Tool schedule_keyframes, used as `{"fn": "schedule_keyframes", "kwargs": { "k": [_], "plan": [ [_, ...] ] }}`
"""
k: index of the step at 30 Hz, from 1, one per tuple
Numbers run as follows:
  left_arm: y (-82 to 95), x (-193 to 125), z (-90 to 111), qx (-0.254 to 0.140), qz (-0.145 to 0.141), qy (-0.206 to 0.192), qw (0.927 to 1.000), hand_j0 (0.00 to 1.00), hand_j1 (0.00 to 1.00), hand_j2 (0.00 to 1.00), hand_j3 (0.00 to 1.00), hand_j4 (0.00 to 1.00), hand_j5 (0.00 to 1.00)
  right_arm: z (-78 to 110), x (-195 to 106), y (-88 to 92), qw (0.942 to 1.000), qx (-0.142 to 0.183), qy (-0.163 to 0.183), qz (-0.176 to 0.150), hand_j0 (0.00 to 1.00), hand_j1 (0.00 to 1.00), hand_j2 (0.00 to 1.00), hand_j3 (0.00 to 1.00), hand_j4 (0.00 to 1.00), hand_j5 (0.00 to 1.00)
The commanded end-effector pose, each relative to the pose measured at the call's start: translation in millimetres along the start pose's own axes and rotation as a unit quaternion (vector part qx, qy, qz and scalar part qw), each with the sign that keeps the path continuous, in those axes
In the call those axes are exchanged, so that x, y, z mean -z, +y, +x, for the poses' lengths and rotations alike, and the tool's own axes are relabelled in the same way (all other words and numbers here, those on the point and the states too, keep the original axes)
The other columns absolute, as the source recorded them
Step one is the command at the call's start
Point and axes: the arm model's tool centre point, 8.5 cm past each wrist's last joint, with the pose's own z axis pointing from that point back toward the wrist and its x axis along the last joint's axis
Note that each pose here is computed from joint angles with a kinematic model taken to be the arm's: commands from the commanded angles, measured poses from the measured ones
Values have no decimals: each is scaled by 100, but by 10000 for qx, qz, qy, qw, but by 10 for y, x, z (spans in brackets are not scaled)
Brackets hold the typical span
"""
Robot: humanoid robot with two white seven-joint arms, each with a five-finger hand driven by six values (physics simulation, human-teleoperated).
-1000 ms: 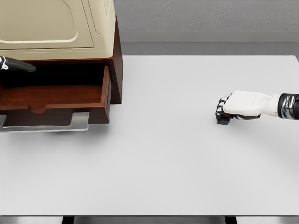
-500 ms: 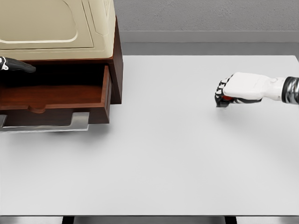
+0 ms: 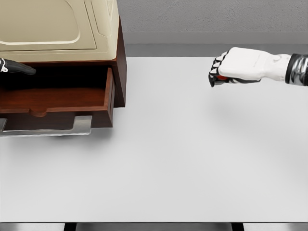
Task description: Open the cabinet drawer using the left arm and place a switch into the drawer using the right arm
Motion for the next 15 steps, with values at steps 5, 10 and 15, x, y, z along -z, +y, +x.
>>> {"fn": "schedule_keyframes", "kwargs": {
  "k": [5, 10, 15],
  "plan": [
    [11, -9, -1, -26, 22, 13, 10000, 100, 100, 100, 100, 100, 100, 43, 47, -164, 9997, -100, -102, -176, 45, 45, 45, 45, 45, 45],
    [11, -9, -1, -26, 22, 13, 10000, 100, 100, 100, 100, 100, 100, 124, 205, -312, 9988, -335, -334, -86, 45, 45, 45, 45, 45, 45],
    [11, -9, -1, -26, 22, 13, 10000, 100, 100, 100, 100, 100, 100, 238, 387, -506, 9968, -521, -576, -200, 46, 46, 46, 46, 46, 46]
  ]
}}
